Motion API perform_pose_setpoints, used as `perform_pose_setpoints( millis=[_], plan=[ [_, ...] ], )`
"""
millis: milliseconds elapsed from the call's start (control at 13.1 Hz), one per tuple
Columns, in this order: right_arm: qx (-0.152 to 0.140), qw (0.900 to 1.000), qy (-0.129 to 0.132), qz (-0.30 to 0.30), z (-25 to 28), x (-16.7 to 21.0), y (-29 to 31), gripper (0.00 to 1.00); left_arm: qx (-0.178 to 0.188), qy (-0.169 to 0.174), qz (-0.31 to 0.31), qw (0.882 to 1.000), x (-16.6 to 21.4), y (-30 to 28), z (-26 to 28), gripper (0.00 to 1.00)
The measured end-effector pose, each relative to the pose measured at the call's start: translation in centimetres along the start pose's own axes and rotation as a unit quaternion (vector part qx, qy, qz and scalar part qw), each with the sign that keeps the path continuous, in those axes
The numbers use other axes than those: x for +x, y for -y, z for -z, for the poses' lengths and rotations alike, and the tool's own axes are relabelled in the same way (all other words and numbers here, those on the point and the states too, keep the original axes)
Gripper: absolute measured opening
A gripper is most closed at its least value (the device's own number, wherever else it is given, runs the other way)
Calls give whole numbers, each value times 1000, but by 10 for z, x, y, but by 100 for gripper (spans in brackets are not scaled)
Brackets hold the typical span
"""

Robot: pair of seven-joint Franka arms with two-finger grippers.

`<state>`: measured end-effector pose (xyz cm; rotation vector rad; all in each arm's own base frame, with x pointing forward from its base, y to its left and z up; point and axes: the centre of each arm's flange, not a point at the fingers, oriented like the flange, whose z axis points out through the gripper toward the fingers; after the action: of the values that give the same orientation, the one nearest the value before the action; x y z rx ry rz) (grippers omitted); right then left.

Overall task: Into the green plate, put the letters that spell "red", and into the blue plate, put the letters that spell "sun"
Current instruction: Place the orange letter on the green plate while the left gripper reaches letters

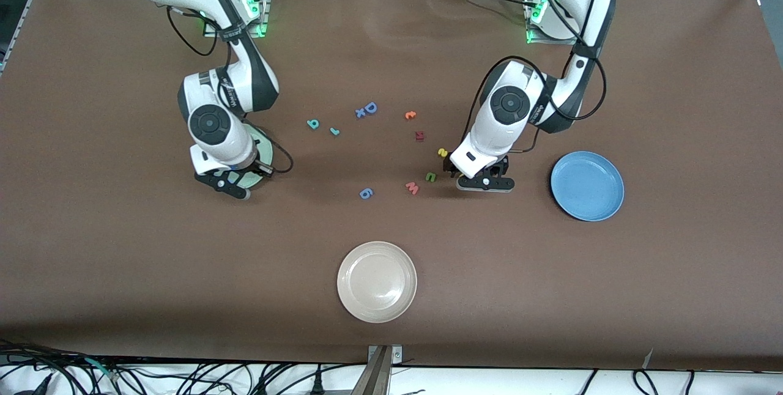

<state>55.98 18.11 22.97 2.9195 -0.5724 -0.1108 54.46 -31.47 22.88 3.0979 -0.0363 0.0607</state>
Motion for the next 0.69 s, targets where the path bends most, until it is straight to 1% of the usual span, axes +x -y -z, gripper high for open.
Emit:
perform_pose_setpoints(
  millis=[76, 152, 381, 457, 533, 609, 685],
  plan=[
    [-5, 1000, 5, 1, -5, -1, -2, 29, 0, -3, 0, 1000, 0, 0, -8, 100],
    [-10, 1000, 10, 1, -9, -3, -2, 36, 1, -6, 0, 1000, 0, 1, -16, 100],
    [-16, 1000, 18, -1, -7, -8, 0, 68, 6, -4, 0, 1000, -2, 4, -37, 100],
    [-15, 1000, 20, -5, -4, -15, 6, 78, 7, -3, 0, 1000, -3, 4, -41, 100],
    [-12, 1000, 21, -13, 0, -25, 17, 89, 8, -2, 0, 1000, -3, 5, -44, 100],
    [-8, 999, 23, -28, 3, -41, 33, 95, 9, -1, 0, 1000, -3, 5, -45, 98],
    [-4, 998, 25, -49, 6, -62, 52, 95, 10, 0, 0, 1000, -4, 5, -47, 97]
  ],
)
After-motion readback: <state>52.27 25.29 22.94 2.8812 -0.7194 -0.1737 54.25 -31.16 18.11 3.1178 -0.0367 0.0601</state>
